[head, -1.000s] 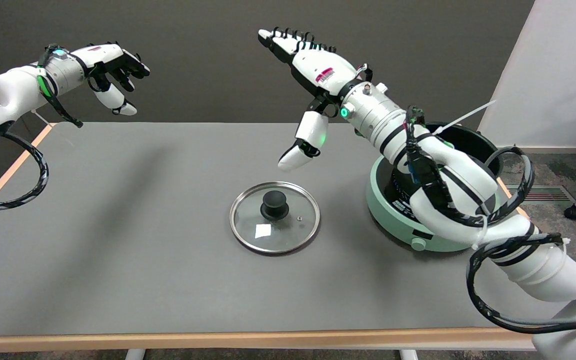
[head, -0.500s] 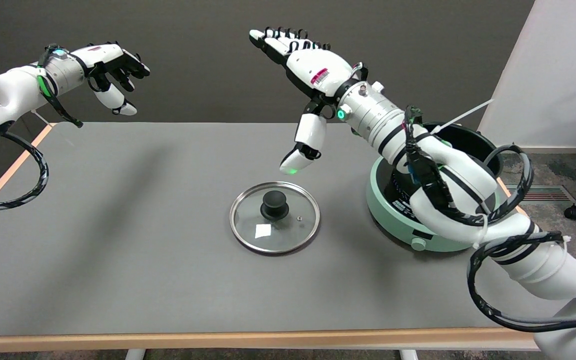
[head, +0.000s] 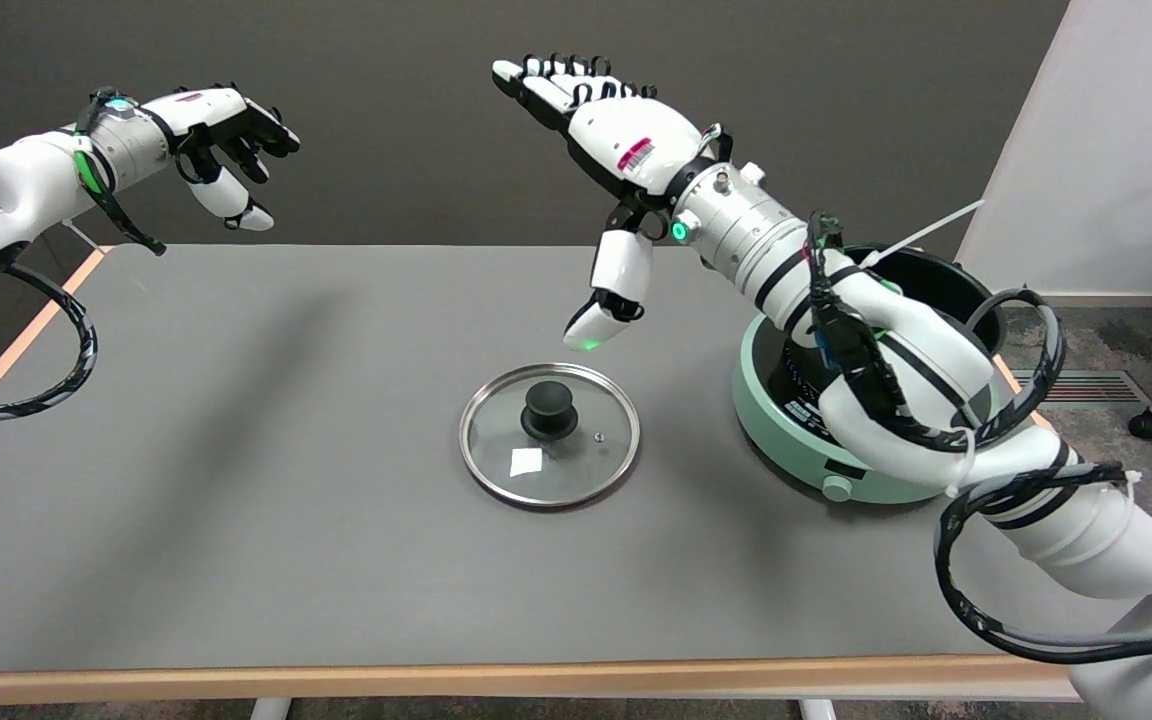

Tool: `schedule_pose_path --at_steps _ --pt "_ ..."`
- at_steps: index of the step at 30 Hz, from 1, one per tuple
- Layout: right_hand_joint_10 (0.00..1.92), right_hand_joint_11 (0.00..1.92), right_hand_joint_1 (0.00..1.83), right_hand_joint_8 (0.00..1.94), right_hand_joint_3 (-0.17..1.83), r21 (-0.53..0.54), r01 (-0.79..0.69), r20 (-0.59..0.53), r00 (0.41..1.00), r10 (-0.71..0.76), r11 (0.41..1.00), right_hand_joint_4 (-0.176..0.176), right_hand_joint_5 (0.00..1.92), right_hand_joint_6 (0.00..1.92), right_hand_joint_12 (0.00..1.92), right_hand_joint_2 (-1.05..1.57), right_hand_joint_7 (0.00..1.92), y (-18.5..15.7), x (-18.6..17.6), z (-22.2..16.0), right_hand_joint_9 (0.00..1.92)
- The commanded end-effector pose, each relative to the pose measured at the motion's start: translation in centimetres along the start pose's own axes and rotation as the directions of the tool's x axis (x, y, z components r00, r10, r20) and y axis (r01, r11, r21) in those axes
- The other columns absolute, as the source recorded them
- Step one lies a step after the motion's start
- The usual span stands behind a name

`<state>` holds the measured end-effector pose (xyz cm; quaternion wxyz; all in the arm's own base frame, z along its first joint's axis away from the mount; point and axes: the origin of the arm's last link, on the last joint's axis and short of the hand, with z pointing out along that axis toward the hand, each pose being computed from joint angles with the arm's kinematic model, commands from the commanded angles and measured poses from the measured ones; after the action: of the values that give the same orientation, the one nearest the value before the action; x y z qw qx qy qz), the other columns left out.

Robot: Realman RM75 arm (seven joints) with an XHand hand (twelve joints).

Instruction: Pick up the pot lid.

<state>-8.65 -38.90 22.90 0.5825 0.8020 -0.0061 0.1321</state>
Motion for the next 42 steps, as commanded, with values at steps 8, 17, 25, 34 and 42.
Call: schedule_pose_path --at_steps 8,17,25,34,42 --pt "0.03 0.03 1.14 0.03 0.92 0.013 0.018 -0.003 1.000 -0.018 1.000 0.063 0.03 0.03 0.03 -0.62 0.03 -0.08 0.00 -0.07 0.03" --pt "0.03 0.03 1.14 0.03 0.93 0.014 0.013 -0.003 1.000 -0.013 1.000 0.064 0.03 0.03 0.03 -0.62 0.03 -0.10 0.03 -0.05 0.03" --pt "0.03 0.03 1.14 0.03 0.93 0.013 0.017 -0.004 1.000 -0.017 1.000 0.064 0.03 0.03 0.03 -0.62 0.03 -0.01 0.11 -0.01 0.03" --pt "0.03 0.03 1.13 0.03 0.93 0.008 0.019 0.000 1.000 -0.019 1.000 0.086 0.03 0.03 0.03 -0.62 0.03 0.06 -0.01 -0.06 0.03" --pt "0.03 0.03 1.13 0.03 0.93 0.006 0.017 0.005 1.000 -0.017 1.000 0.156 0.03 0.03 0.03 -0.62 0.03 0.02 -0.25 -0.13 0.03"
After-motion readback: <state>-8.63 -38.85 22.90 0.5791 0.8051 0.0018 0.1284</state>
